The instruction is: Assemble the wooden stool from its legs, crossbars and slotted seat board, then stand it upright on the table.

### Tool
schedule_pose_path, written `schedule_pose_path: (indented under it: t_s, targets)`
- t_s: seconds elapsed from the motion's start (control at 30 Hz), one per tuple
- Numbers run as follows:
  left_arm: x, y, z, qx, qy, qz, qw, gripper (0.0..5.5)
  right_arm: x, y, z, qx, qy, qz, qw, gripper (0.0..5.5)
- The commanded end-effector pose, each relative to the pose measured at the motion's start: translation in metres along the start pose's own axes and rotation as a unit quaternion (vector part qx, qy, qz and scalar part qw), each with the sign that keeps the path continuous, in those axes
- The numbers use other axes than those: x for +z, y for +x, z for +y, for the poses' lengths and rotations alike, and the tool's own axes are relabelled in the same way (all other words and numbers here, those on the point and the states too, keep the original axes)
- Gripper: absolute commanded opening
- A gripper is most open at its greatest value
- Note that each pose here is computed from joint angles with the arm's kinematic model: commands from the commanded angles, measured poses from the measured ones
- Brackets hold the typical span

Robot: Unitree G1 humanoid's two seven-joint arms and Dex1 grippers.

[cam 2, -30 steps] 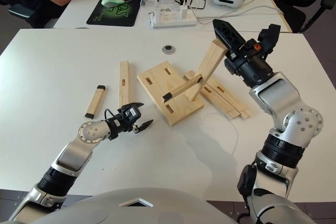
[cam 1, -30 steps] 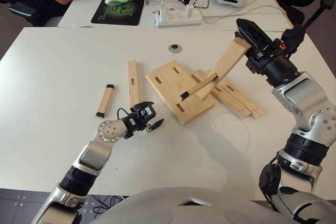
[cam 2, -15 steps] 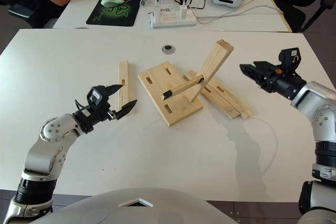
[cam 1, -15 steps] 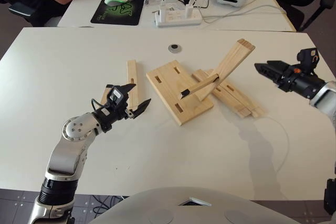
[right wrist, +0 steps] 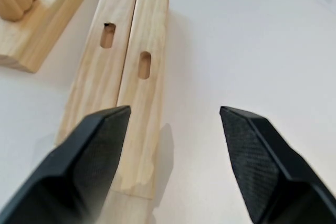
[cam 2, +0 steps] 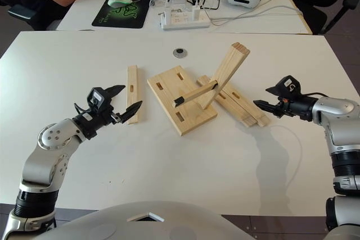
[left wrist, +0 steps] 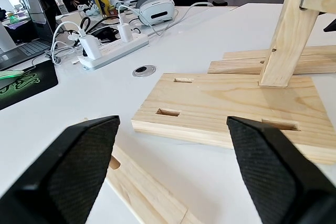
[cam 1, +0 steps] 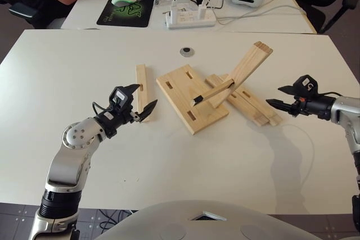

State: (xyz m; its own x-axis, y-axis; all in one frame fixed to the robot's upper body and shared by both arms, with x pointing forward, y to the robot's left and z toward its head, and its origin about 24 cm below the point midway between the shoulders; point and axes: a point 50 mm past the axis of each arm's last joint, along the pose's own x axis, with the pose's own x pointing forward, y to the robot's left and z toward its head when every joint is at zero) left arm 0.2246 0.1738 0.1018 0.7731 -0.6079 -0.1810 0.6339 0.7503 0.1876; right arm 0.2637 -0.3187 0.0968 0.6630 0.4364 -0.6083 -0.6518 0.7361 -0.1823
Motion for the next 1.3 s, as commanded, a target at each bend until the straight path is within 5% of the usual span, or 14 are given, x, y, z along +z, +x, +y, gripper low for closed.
schedule_pose_path:
  t_s: [0.03, 0.63, 1.0, 1.3]
  targets:
    - [0.008, 0.001, 0.000, -0.001, 0.008, -0.005, 1.000, 3.78, 0.000, 0.005, 0.003, 0.010, -0.025, 0.009, 1.000, 3.17]
    - [0.028, 0.007, 0.003, -0.004, 0.034, -0.021, 0.999, 3.78, -0.009, 0.018, 0.031, 0.054, -0.113, 0.055, 0.991, 3.17]
    - [0.028, 0.013, 0.003, -0.010, 0.037, -0.024, 0.999, 3.78, -0.011, 0.030, 0.015, -0.023, -0.066, 0.072, 0.995, 3.17]
    - [0.031, 0.016, 0.009, -0.016, 0.046, -0.026, 0.998, 3.78, -0.028, 0.039, 0.035, 0.035, -0.038, 0.119, 0.992, 2.77]
